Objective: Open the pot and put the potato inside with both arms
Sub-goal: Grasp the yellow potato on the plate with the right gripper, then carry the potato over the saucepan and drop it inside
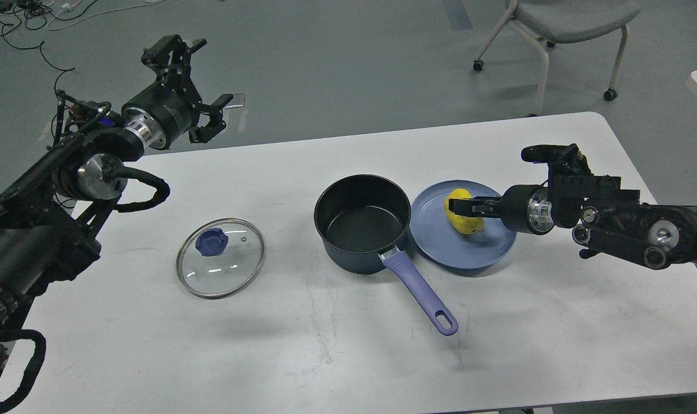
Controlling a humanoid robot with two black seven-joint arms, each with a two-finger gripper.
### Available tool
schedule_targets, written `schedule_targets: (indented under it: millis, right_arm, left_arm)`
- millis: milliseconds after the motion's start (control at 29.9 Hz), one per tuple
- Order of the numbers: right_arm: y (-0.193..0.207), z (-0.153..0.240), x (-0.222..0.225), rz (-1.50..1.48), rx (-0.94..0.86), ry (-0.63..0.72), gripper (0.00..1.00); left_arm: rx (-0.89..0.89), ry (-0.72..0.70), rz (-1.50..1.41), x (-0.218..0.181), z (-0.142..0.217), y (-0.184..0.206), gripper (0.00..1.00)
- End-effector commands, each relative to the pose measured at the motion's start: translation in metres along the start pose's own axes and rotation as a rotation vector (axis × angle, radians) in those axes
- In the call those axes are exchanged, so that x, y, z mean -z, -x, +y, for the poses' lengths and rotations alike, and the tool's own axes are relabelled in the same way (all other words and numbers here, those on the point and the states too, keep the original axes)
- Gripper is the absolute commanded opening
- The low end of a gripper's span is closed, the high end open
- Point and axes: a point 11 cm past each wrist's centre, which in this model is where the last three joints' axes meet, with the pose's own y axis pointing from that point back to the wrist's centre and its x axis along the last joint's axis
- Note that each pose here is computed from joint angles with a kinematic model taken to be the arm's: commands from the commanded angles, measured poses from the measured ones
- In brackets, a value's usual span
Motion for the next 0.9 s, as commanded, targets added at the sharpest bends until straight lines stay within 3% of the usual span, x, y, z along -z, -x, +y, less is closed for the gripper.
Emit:
schedule_targets:
  millis: [0,134,434,602,769,869]
  right_arm:
    - [-0.005,0.000,0.002,0.007,0.006,-0.003,0.38]
    - [-0.003,0.001,0.003,0.009,0.032,-0.003,0.27]
    - [-0.019,0.004,0.007,0.019,0.003,-0.009,0.25]
    - [-0.093,0.018,0.048,0.096,-0.119,-0.063,0.25]
    - [-0.129,0.026,0.093,0.118,-0.165,-0.143,0.25]
    - [-0.131,0.019,0.127,0.129,-0.151,-0.206,0.25]
  left_arm:
    - [-0.014,-0.004,0.003,0.003,0.001,-0.003,0.98]
    - [-0.022,-0.003,0.002,0.004,0.002,-0.004,0.98]
    - [-0.022,-0.005,0.001,0.004,0.002,-0.004,0.98]
    - [-0.021,-0.003,0.000,0.003,0.001,-0.004,0.98]
    - [-0.019,-0.003,0.002,0.004,0.001,-0.002,0.98]
    - [-0.019,-0.003,0.002,0.004,0.001,-0.002,0.98]
